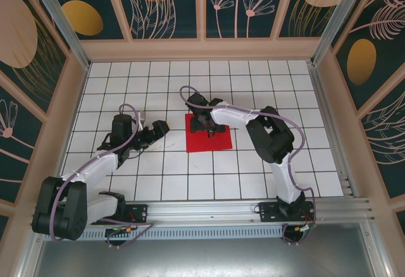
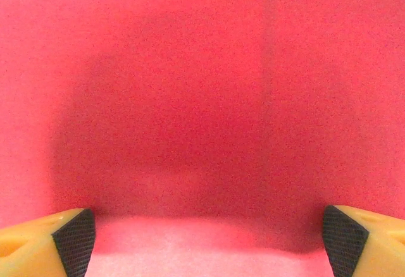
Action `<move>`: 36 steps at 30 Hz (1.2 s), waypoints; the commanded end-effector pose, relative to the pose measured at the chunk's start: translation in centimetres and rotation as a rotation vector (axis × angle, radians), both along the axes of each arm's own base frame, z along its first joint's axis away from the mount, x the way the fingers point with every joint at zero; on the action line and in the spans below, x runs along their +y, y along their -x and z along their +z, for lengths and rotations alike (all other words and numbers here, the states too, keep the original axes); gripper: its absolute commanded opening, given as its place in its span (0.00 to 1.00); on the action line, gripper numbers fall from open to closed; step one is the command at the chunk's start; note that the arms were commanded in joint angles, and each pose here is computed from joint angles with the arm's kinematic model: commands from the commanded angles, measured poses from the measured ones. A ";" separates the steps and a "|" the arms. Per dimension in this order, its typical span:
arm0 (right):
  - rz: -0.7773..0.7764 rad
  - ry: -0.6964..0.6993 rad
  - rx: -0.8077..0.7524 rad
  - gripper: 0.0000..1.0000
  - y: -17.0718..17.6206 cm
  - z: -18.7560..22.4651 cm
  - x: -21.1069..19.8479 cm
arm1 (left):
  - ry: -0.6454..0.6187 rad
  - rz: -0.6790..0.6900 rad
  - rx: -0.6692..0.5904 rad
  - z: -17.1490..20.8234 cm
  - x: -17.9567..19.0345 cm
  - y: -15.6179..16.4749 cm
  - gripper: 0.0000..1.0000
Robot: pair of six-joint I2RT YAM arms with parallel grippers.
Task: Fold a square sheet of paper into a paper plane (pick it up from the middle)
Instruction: Fold the square sheet of paper in half at the center of the table.
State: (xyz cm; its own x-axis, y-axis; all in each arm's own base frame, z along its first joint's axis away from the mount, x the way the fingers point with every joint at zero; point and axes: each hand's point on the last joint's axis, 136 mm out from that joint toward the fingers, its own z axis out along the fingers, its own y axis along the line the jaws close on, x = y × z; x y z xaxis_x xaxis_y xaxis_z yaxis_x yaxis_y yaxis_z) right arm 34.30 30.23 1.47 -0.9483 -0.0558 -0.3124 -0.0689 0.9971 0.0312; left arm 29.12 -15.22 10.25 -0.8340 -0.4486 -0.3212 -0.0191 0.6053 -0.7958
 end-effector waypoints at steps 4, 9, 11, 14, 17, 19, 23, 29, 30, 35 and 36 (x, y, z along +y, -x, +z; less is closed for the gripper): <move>0.004 0.087 0.160 0.91 3.2 -5.1 -2.0 | -0.017 -0.014 -0.021 0.4 -0.1 -0.2 0.99; 0.004 0.077 0.149 0.89 2.8 -4.6 -1.6 | -0.020 -0.014 -0.013 0.2 -0.1 -0.1 0.99; -0.001 0.073 0.140 0.89 2.5 -4.3 -1.5 | -0.019 -0.017 -0.014 0.2 -0.1 -0.1 0.99; 0.002 0.040 0.115 0.86 1.9 -3.2 -0.7 | -0.021 -0.016 -0.016 0.3 -0.1 -0.1 0.99; -0.003 0.000 0.077 0.78 1.1 -1.6 -0.1 | -0.021 -0.015 -0.014 0.3 -0.1 -0.1 0.99; -0.012 -0.023 0.050 0.69 0.6 -0.4 0.1 | -0.023 -0.016 -0.014 0.3 -0.1 0.0 0.99; -0.032 -0.053 0.017 0.52 -0.1 1.3 -0.2 | -0.025 -0.013 -0.012 0.2 0.0 0.0 0.99; -0.040 -0.161 -0.040 0.43 -0.6 4.8 0.4 | -0.025 -0.011 -0.012 0.3 0.0 0.1 0.99; -0.043 -0.197 -0.048 0.43 -0.6 5.5 0.7 | -0.025 -0.009 -0.013 0.3 0.0 0.0 0.99; -0.040 -0.486 -0.075 0.40 -0.7 9.8 2.7 | -0.023 -0.010 -0.013 0.4 0.0 0.0 0.99; -0.035 -0.571 -0.083 0.40 -0.7 10.8 3.2 | -0.022 -0.009 -0.013 0.5 0.0 -0.1 0.99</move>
State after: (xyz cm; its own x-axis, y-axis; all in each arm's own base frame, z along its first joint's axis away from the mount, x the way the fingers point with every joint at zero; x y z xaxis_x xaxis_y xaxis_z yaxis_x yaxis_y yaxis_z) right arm 34.48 31.30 7.93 -0.9324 0.0901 -0.3500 -0.0345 0.9418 0.3343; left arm 28.82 -15.11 9.80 -0.8408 -0.4426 -0.3118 -0.0317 0.6152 -0.7878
